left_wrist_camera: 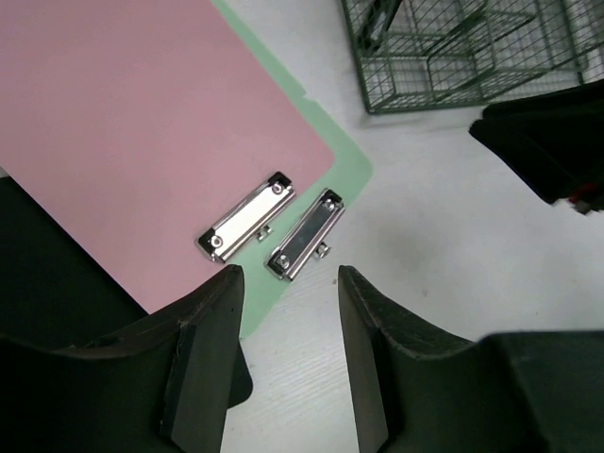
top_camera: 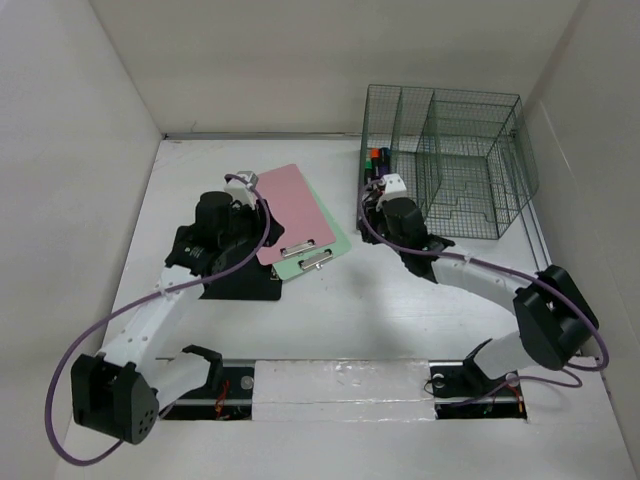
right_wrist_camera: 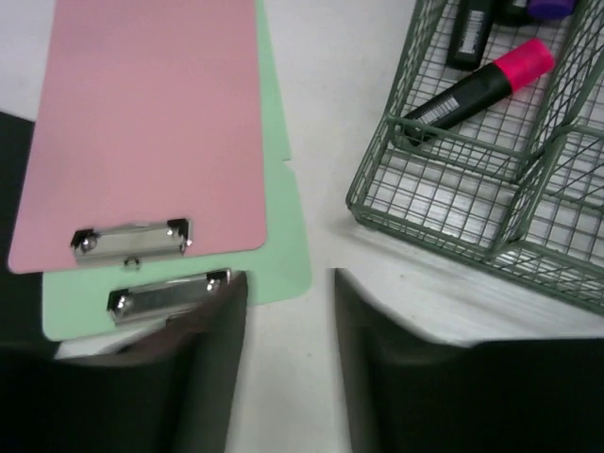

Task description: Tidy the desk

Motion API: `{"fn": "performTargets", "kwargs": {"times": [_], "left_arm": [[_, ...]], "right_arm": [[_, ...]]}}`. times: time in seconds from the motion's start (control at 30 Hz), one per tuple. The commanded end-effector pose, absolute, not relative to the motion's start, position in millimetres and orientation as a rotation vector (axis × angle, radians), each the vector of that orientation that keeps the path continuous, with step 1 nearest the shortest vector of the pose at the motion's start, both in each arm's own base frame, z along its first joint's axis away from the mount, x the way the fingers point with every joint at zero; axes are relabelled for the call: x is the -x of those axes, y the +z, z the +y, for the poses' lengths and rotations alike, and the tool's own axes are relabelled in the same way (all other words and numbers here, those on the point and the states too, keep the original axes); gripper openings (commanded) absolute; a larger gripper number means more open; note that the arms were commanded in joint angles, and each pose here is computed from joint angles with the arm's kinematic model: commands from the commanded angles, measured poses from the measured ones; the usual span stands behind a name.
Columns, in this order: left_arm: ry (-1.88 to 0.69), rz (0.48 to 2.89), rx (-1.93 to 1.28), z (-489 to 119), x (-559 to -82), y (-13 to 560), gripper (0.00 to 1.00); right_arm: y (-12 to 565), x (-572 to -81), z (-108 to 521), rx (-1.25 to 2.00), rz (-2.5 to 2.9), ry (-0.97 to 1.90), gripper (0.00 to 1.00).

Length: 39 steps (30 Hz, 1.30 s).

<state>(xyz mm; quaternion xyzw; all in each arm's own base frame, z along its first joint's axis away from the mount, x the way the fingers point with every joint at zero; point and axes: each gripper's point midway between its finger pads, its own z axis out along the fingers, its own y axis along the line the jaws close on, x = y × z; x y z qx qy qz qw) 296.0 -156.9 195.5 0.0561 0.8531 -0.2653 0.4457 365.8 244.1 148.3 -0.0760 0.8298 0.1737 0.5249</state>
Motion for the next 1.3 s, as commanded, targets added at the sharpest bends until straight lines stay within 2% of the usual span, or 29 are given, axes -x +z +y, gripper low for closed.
{"fn": "performTargets", "kwargs": {"times": [0.0,0.07,0.13,0.2,0.37,0.47,0.7,1.27], "left_arm": [[-0.656,2.093,-0.232,-172.6,-303.0,207.6,0.40],[-0.615,2.140,-0.270,-181.9,-304.4,198.1,0.39],[-0.488,2.160,-0.344,-196.2,-303.6,195.2,0.40],[-0.343,2.206,-0.397,-202.0,-309.1,175.6,0.40],[-0.258,2.342,-0.481,-206.4,-309.7,122.6,0.45],[-0.212,2.356,-0.485,-205.6,-317.6,112.4,0.49],[-0.080,2.412,-0.527,-201.2,-333.7,87.5,0.55],[-0.078,2.503,-0.557,-197.7,-342.0,51.7,0.55]], "right_arm": [[180.8,-348.0,256.5,0.191,1.908,0.566,0.54],[178.0,-333.7,252.2,0.237,1.945,0.570,0.64],[171.8,-322.1,247.4,0.264,1.970,0.573,0.67],[173.5,-307.0,244.8,0.285,1.955,0.620,0.67],[186.6,-296.6,232.8,0.255,1.873,0.653,0.66],[213.5,-283.8,217.2,0.227,1.783,0.688,0.65],[236.5,-271.9,187.9,0.154,1.681,0.696,0.64],[235.7,-273.4,183.1,0.162,1.692,0.721,0.62]]}}
